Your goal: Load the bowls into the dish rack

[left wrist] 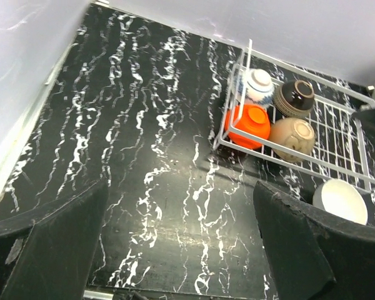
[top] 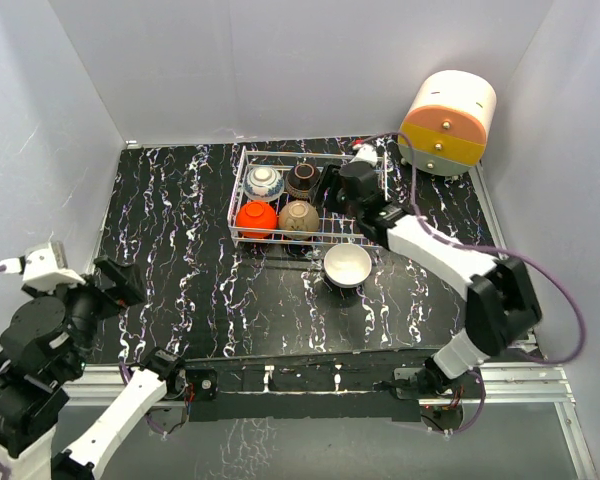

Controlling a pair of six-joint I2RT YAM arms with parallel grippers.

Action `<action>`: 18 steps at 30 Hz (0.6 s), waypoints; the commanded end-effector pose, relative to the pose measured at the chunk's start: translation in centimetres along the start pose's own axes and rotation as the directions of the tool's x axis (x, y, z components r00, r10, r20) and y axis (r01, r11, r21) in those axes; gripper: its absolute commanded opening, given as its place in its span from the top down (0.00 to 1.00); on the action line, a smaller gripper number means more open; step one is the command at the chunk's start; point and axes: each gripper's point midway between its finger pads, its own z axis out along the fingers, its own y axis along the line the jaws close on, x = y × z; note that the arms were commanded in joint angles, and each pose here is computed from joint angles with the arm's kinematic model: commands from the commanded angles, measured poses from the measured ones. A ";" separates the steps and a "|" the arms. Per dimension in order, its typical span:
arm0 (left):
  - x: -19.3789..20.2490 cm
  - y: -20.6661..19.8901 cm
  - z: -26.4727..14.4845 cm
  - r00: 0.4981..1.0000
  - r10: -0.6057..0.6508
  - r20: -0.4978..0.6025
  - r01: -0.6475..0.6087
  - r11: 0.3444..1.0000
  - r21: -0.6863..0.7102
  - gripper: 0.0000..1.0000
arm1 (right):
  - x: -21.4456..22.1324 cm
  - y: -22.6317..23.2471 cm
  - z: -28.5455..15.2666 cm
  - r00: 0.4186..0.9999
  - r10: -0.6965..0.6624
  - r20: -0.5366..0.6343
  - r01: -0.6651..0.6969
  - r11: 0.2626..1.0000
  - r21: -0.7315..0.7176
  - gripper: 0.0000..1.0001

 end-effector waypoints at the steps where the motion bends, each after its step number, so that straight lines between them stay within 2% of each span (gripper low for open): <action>1: 0.7 -4.6 2.9 0.994 0.082 -0.070 -0.071 0.986 0.151 0.03 | -7.2 1.9 -6.3 0.981 -0.025 0.192 0.031 0.999 -0.031 0.33; 4: 2.4 -7.4 4.9 0.982 0.126 -0.140 -0.091 0.968 0.236 0.03 | -7.8 0.2 -9.3 0.978 -0.032 0.208 0.025 0.999 0.036 0.21; 5: 2.8 -8.6 5.5 0.979 0.136 -0.155 -0.088 0.956 0.278 0.03 | -7.9 -0.7 -10.1 0.976 -0.036 0.213 0.022 0.998 0.065 0.20; 11: 5.9 -15.6 9.0 0.957 0.153 -0.248 -0.008 0.864 0.503 0.03 | -8.5 -7.4 -13.6 0.976 0.025 0.215 -0.059 0.986 0.155 0.20; 15: 6.6 -18.8 10.4 0.959 0.135 -0.250 0.042 0.803 0.595 0.12 | -8.6 -11.0 -14.5 0.977 0.070 0.201 -0.104 0.981 0.166 0.20; 18: 7.2 -20.8 11.2 0.956 0.143 -0.257 0.053 0.775 0.630 0.15 | -8.6 -13.0 -14.4 0.978 0.116 0.175 -0.144 0.978 0.152 0.20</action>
